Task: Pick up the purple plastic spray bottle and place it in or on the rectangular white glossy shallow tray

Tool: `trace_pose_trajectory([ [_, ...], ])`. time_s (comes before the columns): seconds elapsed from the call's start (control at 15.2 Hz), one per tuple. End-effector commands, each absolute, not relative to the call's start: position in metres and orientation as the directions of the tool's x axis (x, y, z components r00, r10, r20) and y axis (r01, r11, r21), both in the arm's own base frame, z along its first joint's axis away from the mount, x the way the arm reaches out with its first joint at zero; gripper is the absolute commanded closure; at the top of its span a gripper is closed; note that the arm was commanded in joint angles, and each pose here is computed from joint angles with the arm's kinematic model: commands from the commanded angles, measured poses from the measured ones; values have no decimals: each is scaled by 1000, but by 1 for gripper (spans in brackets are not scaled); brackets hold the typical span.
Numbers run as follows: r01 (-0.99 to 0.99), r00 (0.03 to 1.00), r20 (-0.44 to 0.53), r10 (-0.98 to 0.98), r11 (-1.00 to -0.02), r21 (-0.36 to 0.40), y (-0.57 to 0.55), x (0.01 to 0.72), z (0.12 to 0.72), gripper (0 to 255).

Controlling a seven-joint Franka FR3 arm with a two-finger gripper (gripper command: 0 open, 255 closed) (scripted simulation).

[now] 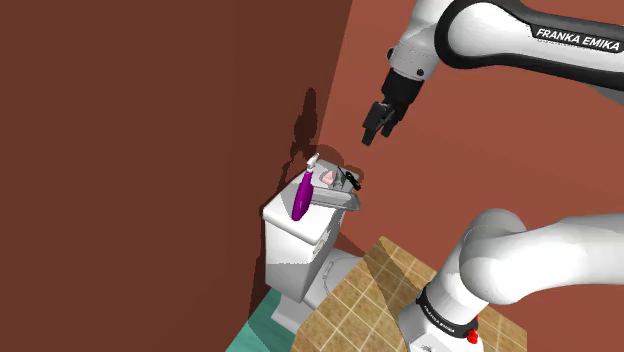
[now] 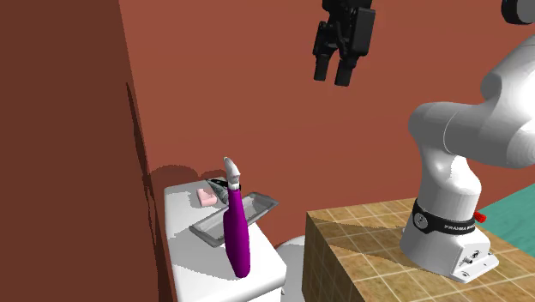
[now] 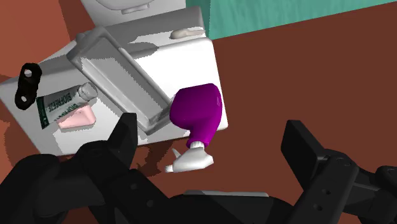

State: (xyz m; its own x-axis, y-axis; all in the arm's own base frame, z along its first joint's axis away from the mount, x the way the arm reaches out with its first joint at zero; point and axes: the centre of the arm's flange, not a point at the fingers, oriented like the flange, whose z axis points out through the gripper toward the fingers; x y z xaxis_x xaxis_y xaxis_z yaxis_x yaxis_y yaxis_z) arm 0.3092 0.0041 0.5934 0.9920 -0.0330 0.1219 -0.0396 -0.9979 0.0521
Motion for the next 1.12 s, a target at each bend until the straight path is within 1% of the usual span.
trace_pose_trajectory([
  [0.0, -40, 992, 122, -33, -998, 52, 4, 309, 593, 0],
  [0.26, -177, 982, 64, -176, -984, 6, -7, 359, 561, 0],
  [0.53, -313, 950, 0, -313, -949, -32, -23, 405, 526, 0],
  [0.79, -445, 895, -69, -441, -894, -60, -43, 447, 487, 0],
  [1.06, -568, 820, -141, -555, -819, -77, -66, 483, 446, 0],
])
